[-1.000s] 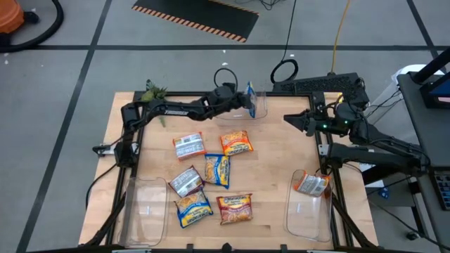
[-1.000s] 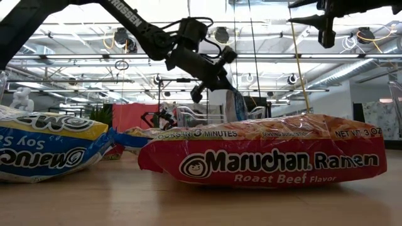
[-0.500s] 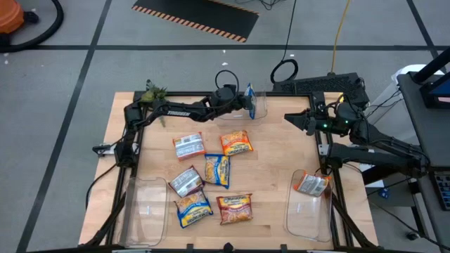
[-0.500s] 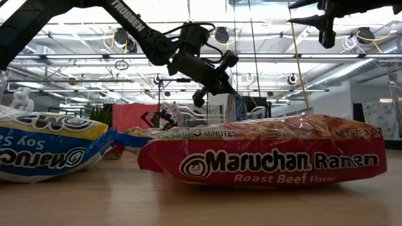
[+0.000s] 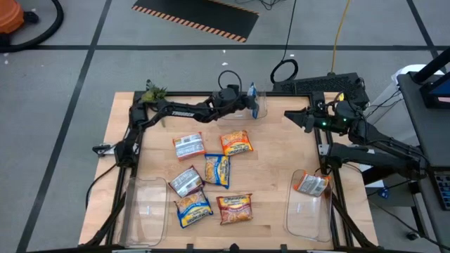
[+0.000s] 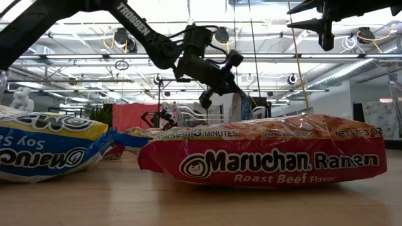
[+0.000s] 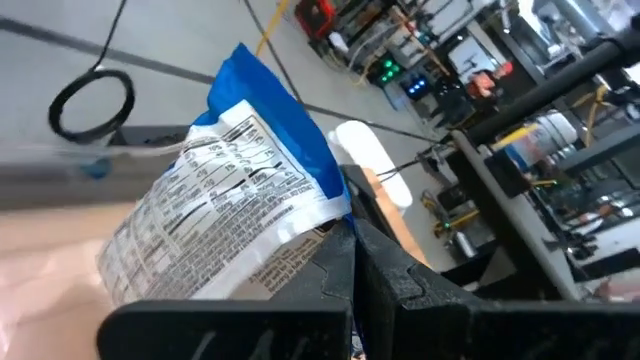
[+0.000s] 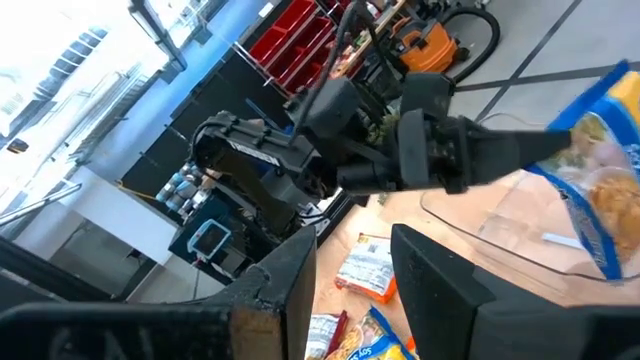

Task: Sort Maruchan noodles
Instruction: Put the bottom right blue noodle pack into the top transparent bin, then put the right orange noodle pack into the bottom right transparent bin

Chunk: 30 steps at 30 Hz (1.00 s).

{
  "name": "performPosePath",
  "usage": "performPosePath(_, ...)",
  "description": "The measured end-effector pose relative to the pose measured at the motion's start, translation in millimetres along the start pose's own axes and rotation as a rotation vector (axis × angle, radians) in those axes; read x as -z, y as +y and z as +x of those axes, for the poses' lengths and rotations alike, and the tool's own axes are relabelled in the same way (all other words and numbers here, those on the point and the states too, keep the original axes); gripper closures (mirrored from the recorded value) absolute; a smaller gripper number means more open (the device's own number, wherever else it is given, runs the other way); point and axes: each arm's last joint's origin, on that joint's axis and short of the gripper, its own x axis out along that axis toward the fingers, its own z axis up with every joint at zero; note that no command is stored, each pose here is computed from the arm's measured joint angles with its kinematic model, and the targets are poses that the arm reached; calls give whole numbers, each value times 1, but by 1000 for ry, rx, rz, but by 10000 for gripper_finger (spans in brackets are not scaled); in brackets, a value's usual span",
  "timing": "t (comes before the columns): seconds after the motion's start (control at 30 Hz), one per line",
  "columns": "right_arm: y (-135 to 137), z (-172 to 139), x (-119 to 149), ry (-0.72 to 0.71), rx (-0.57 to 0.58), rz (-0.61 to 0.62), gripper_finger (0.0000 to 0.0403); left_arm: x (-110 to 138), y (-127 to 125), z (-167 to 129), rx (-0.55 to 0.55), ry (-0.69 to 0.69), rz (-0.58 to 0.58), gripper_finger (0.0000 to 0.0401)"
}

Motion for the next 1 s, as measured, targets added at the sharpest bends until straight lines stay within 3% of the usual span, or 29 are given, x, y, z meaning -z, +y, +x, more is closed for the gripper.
performPosePath(0.17,0,0,-1,-5,3,2,275,16,-1,10,34,88,54,391)
performPosePath(0.33,0,0,-1,-6,1,5,275,21,-3,9,-7,135,40,352)
performPosePath(0.7,0,0,-1,-8,-1,3,275,21,-4,9,1,134,-1,264)
performPosePath(0.83,0,0,-1,-9,-2,3,275,18,-9,9,65,130,-12,247)
performPosePath(1.0,1,0,-2,-16,-9,5,275,11,-18,12,67,142,-13,240)
